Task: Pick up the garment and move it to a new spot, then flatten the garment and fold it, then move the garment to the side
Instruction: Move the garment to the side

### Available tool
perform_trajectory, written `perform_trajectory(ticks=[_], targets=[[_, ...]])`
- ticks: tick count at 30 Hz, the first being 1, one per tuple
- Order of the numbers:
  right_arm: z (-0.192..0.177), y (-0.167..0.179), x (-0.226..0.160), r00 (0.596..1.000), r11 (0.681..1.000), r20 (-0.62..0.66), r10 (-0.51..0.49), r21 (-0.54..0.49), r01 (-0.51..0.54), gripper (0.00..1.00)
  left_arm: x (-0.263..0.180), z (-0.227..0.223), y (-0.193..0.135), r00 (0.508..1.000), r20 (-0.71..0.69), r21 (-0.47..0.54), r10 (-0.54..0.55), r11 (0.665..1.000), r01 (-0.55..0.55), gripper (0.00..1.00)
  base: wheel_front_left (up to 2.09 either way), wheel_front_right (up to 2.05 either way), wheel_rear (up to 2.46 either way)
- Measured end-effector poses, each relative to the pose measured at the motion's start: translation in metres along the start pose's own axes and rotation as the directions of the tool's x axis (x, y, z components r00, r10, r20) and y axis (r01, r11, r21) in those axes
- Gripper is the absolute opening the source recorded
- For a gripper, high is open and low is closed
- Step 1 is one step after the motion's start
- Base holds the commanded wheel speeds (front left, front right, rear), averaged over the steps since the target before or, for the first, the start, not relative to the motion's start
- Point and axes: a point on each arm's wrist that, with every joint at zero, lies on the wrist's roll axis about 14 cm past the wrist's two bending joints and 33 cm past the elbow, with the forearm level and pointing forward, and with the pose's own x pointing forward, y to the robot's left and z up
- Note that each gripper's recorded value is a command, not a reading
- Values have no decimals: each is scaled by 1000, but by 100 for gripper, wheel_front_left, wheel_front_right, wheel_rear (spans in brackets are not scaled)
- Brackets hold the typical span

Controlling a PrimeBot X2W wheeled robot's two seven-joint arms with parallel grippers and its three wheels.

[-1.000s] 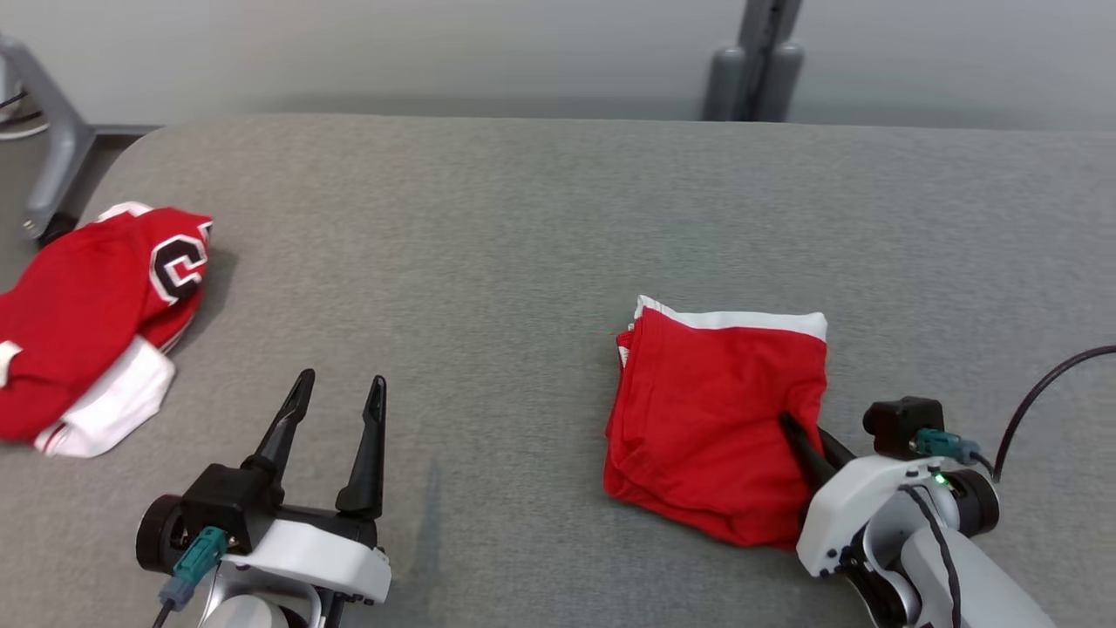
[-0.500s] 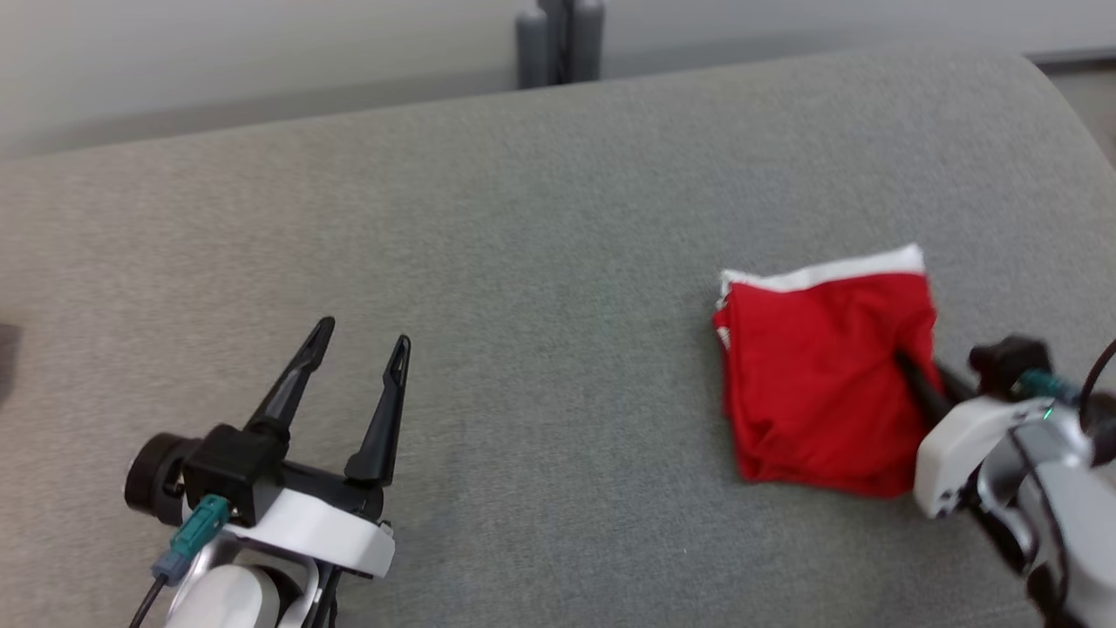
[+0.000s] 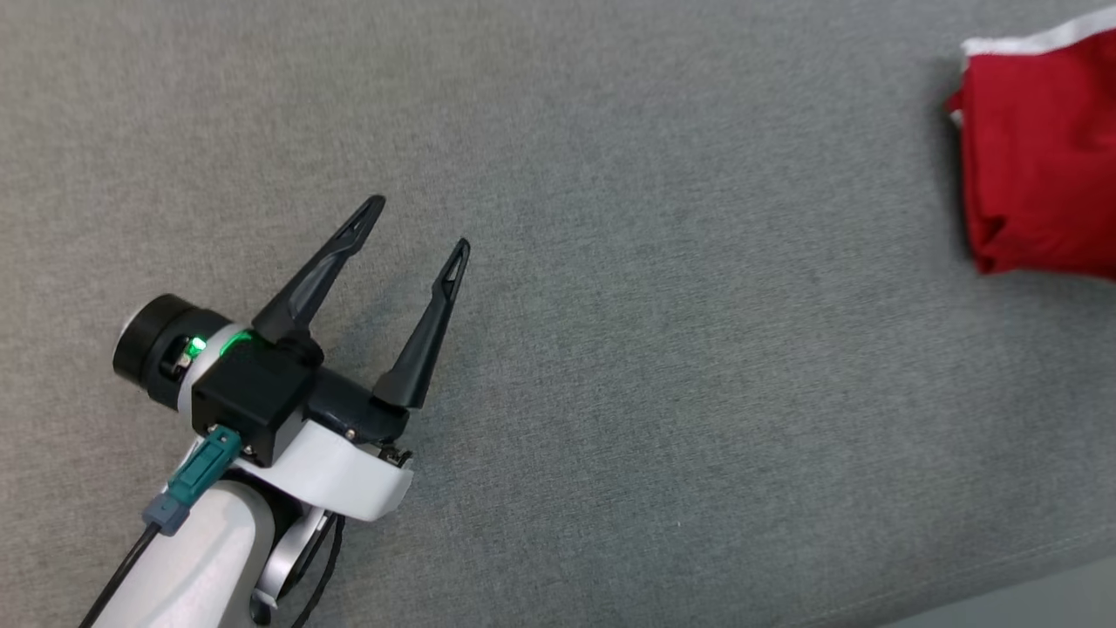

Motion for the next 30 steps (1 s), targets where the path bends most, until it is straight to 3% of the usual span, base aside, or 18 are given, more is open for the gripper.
perform_trajectory(ticks=[8, 9, 11, 12, 23, 30], targets=[[-19, -16, 32, 996, 998, -66, -64, -32, 62, 0, 8, -21, 15, 1000, -18, -7, 3, 1000, -3, 100, 0, 0, 0], [-21, -15, 35, 995, 998, -71, -66, -28, 64, 6, 7, -24, 17, 1000, -25, -8, 7, 1000, -7, 100, 0, 0, 0], [-25, -12, 39, 995, 998, -78, -65, -24, 64, 62, 6, -28, 20, 999, -34, -9, 14, 1000, -14, 100, 0, 0, 0], [-29, -11, 39, 994, 998, -86, -69, -16, 68, 100, 6, -29, 22, 999, -36, -8, 18, 1000, -18, 100, 0, 0, 0], [-18, -15, 12, 993, 988, -20, -114, 106, 116, 100, -1, -19, 15, 999, -25, -16, 33, 999, -34, 100, 0, 0, 0], [-12, 18, -28, 994, 969, 66, -86, 236, 68, 100, -20, -7, 9, 995, -20, -40, 95, 995, -95, 100, 0, 0, 0]])
